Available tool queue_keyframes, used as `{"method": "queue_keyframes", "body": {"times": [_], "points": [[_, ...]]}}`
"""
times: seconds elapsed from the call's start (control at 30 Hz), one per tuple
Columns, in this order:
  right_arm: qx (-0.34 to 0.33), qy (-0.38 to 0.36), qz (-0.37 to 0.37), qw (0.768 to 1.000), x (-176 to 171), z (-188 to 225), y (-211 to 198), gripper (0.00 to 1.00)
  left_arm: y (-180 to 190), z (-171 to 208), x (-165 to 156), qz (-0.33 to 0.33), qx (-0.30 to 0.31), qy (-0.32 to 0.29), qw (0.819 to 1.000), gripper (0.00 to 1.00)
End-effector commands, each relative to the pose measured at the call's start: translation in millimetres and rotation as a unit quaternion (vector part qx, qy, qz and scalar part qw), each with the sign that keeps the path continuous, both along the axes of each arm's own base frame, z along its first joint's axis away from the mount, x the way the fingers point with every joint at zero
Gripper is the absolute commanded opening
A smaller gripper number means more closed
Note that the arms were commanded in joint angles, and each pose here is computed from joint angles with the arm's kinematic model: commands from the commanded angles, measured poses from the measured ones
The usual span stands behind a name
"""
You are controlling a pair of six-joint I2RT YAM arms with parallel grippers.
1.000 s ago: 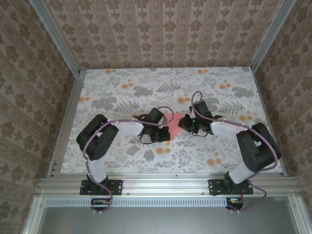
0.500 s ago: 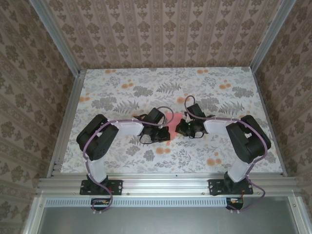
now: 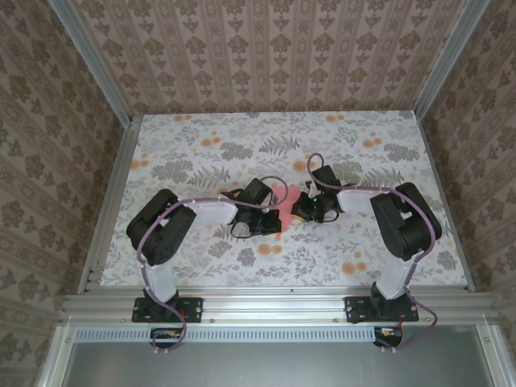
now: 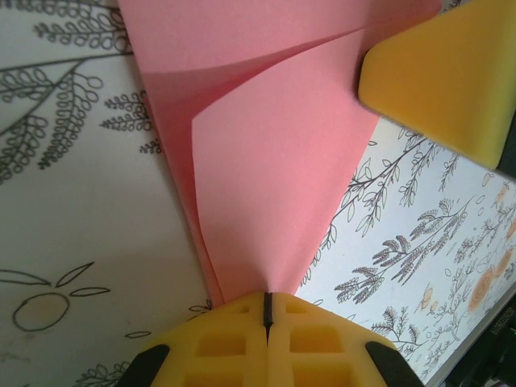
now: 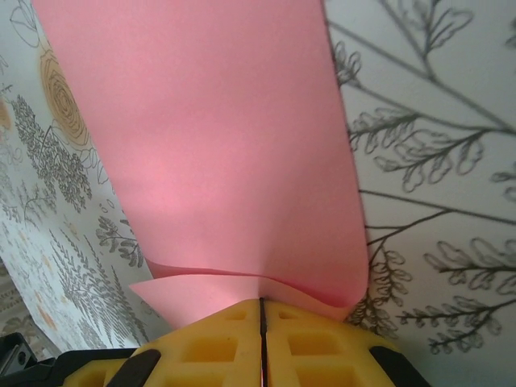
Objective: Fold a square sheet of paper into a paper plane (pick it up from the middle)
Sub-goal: Third fold the triangle at the center of the table.
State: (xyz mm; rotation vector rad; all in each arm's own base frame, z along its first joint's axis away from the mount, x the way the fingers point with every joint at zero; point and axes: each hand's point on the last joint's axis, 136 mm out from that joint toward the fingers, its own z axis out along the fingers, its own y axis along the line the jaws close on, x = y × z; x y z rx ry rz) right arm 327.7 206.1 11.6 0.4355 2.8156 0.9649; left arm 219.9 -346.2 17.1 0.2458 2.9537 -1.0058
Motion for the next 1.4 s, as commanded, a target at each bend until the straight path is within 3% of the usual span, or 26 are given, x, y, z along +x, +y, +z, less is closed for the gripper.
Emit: {"method": "queue_keyframes", "body": {"times": [0.0,0.3,0.57,0.67,0.87,1.0,1.2,1.37], "points": [[-0.074,-0.019,-0.058,0.995,26,-18,-48,0.1,59,-52,-37,0.0,0.135,0.07,0.988,0.01],[-0.06,-0.058,-0.048,0.995,36,15,-47,0.11,55,-47,-33,0.002,0.13,0.063,0.99,0.01],[0.001,-0.079,-0.003,0.997,-6,37,-11,0.27,51,-39,-29,0.004,0.119,0.054,0.991,0.01],[0.007,-0.067,0.016,0.998,-17,31,7,0.25,51,-38,-28,0.004,0.119,0.052,0.992,0.01],[0.022,-0.038,0.035,0.998,-18,10,34,0.11,52,-40,-29,0.003,0.12,0.052,0.991,0.01],[0.001,-0.026,0.03,0.999,-13,-2,28,0.1,53,-41,-30,0.0,0.122,0.053,0.991,0.01],[-0.047,-0.01,-0.014,0.999,1,-17,-13,0.1,61,-45,-37,-0.009,0.132,0.058,0.989,0.01],[-0.054,-0.026,-0.038,0.997,14,-6,-33,0.1,65,-42,-37,-0.006,0.132,0.055,0.99,0.01]]}}
